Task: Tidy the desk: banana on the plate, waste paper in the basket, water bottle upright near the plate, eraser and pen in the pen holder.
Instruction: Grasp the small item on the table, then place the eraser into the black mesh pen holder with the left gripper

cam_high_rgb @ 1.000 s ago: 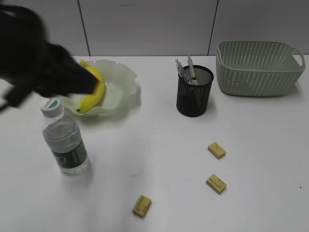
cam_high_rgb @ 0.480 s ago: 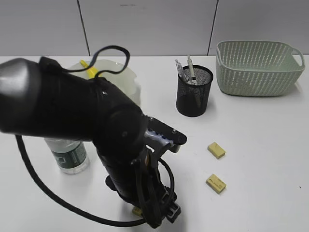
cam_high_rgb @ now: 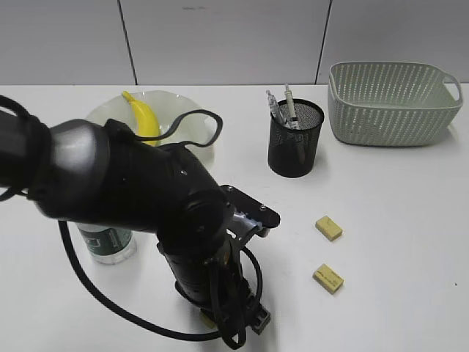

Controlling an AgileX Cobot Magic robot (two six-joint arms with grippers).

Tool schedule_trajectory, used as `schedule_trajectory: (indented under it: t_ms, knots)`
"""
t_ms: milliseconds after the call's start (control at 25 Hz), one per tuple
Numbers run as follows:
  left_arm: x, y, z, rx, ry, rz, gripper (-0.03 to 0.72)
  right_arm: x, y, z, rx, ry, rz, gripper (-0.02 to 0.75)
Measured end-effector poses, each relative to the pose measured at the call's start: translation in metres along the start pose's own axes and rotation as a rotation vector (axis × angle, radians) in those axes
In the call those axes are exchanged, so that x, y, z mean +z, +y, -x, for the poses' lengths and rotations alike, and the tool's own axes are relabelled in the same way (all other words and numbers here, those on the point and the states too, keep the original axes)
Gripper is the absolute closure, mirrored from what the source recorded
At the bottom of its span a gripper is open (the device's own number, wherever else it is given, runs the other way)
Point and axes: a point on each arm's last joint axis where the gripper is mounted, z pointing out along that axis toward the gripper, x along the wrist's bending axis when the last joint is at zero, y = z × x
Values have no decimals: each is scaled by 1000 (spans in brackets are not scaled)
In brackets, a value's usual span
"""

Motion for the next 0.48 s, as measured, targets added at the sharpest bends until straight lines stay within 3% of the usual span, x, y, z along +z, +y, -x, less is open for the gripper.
schedule_trajectory:
  t_ms: [160, 280, 480]
  knots:
    - [-4, 7, 0, 32, 17, 29, 498, 0, 0, 0, 0, 0, 0, 419]
    - [-38, 42, -4, 80, 47, 176, 498, 0, 0, 0, 0, 0, 0, 419]
    - [-119, 132, -50, 19, 81, 418, 498, 0, 0, 0, 0, 0, 0, 419]
